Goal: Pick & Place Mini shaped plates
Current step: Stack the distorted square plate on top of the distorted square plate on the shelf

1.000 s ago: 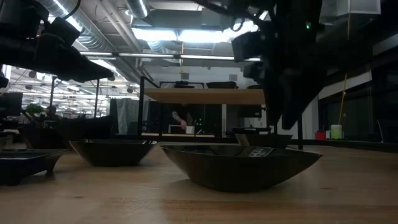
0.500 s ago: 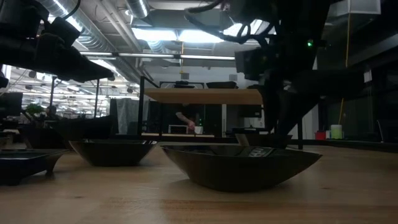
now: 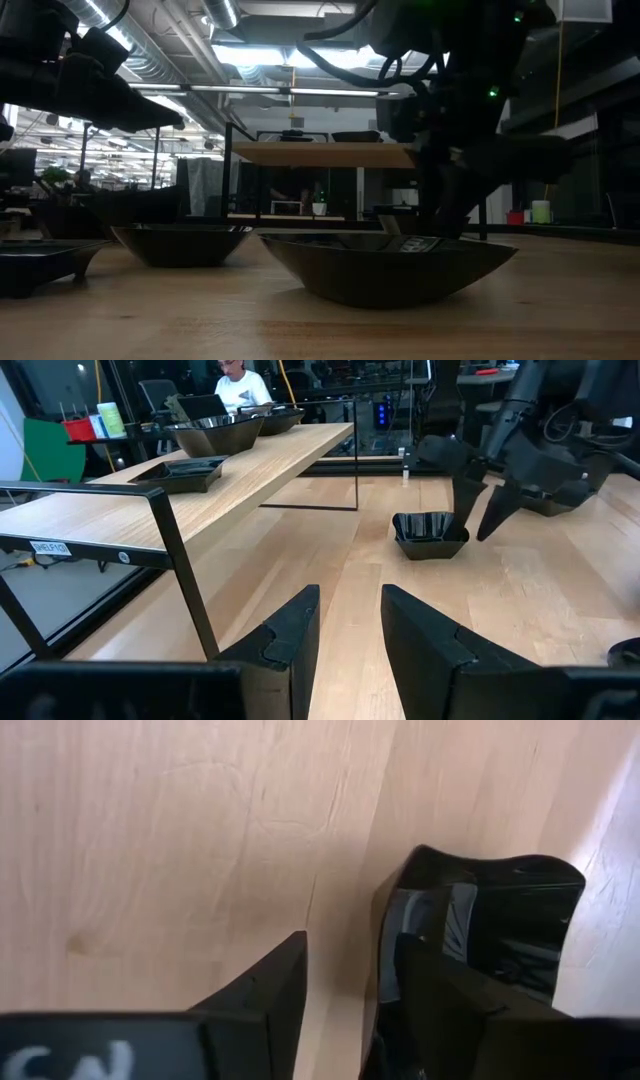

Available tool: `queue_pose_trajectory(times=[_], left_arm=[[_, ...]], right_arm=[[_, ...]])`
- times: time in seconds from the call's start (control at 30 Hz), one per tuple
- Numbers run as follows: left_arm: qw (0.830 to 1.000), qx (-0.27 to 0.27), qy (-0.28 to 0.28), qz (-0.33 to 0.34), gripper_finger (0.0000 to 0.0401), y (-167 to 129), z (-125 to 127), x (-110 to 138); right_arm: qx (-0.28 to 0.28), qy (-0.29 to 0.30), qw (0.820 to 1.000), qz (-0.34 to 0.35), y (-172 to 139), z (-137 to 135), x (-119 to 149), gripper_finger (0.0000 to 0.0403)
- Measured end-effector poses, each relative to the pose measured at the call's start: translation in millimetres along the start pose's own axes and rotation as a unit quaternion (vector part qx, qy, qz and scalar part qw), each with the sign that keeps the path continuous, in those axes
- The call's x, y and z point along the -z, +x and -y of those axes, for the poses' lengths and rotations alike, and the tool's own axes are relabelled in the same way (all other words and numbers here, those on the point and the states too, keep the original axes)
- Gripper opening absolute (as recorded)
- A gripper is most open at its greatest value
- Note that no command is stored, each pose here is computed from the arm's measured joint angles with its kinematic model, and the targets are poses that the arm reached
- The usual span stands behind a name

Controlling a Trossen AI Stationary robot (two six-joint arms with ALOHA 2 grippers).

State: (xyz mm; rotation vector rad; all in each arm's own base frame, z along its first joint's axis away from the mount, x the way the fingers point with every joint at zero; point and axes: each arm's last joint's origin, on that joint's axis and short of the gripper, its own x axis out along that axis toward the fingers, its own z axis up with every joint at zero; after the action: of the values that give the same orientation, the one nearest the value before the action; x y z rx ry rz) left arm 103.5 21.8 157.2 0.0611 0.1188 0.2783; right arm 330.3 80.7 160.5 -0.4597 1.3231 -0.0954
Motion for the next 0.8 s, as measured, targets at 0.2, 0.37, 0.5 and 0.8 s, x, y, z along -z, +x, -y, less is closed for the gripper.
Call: queue_pose_trajectory(times=[0.2, 0.37, 0.5, 0.8], left_arm=[[1.0, 0.0, 0.0, 0.0, 0.0104, 0.0, 0.0, 0.1], [1.0, 0.0, 0.0, 0.0, 0.0104, 0.0, 0.0, 0.0], [1.0, 0.0, 0.0, 0.0, 0.0104, 0.0, 0.0, 0.1], [1.0, 0.0, 0.0, 0.0, 0.0104, 0.0, 0.0, 0.1]], right_arm=[[0.0, -0.004, 1.0, -0.003, 0.3, 0.5, 0.6, 0.0092], [-0.001, -0.016, 1.0, -0.005, 0.3, 0.5, 1.1, 0.0031], [-0.002, -0.024, 1.0, -0.005, 0.3, 0.4, 1.0, 0.0007], [-0.015, -0.028, 0.999, -0.008, -4.2, 1.7, -1.5, 0.0004]])
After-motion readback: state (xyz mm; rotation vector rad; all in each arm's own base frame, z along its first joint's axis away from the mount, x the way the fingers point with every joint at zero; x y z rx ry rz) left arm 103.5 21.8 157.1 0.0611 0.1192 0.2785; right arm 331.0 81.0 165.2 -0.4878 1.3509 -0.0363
